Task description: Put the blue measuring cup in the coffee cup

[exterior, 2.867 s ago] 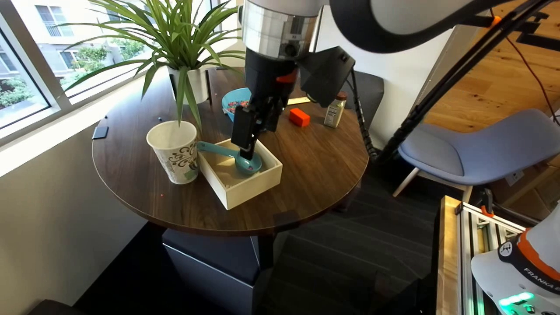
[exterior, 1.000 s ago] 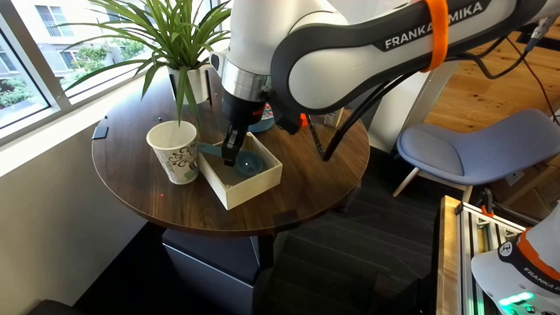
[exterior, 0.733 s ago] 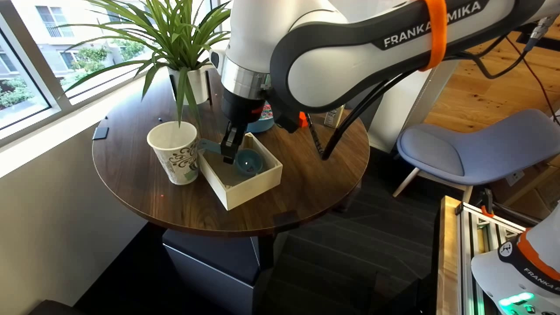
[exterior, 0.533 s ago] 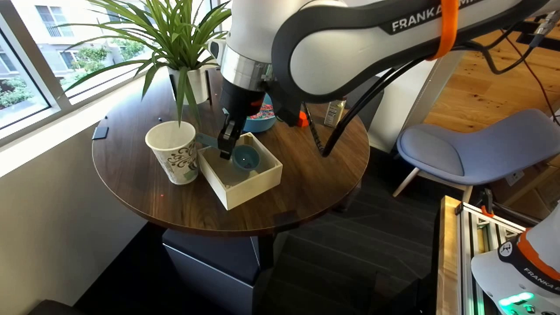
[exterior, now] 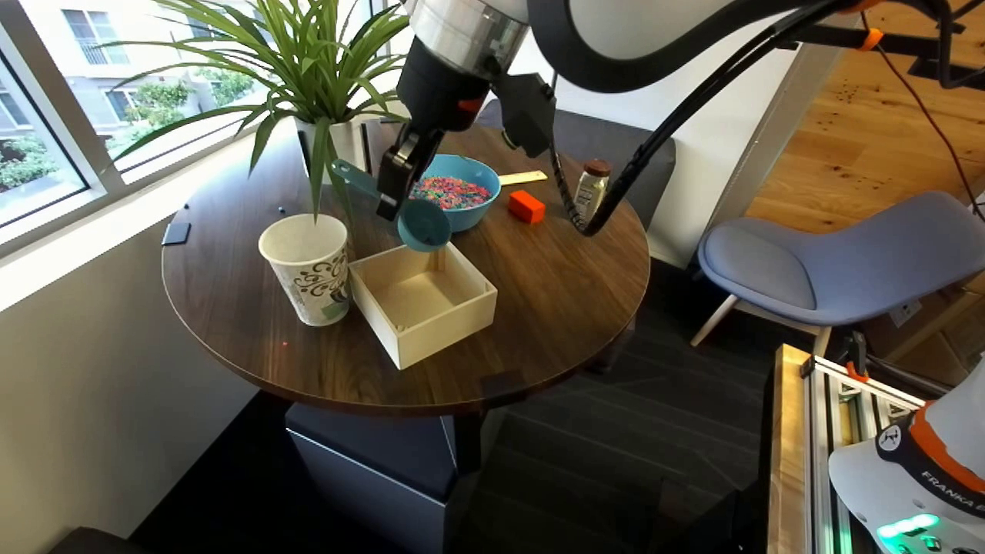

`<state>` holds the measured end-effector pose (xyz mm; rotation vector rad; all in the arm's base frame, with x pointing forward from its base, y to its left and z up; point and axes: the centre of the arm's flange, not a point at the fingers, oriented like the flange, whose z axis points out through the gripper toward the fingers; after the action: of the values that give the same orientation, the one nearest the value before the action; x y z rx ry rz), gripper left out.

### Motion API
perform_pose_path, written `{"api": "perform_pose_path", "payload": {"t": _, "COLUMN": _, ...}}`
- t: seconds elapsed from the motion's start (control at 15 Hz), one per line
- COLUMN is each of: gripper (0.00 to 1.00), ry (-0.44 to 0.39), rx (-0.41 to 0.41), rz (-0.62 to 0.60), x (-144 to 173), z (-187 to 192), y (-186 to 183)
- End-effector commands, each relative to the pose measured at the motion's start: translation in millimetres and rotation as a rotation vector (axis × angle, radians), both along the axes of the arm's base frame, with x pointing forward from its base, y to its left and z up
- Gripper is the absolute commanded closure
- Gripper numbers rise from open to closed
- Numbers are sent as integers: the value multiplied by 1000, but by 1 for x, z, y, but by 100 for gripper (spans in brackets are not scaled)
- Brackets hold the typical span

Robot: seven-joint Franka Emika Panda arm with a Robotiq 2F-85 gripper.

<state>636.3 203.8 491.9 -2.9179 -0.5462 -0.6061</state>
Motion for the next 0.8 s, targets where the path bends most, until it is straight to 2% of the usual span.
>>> {"api": "perform_pose_path", "payload": {"t": 0.0, "gripper": 94, "ry": -101, "rx": 163, "rz": -1, "x": -17, "z": 1, "y": 16}}
{"api": "perform_pose_path", "payload": {"t": 0.2, "gripper": 94, "ry": -235, "rx": 295, "rz": -12, "x": -9, "z": 12, "y": 46}}
{"api": "perform_pose_path", "payload": {"t": 0.33, "gripper": 94, "ry": -307, "rx": 322, "rz": -3, "x": -7, "z": 25, "y": 55}}
{"api": "perform_pose_path", "payload": {"t": 0.47, "gripper": 94, "ry": -366, "rx": 335, "rz": 15, "x": -8, "z": 38, "y": 56}}
{"api": "perform_pose_path", "payload": {"t": 0.73, "gripper": 94, "ry": -402, "rx": 273, "rz": 47, "x": -4, "z": 21, "y": 62}}
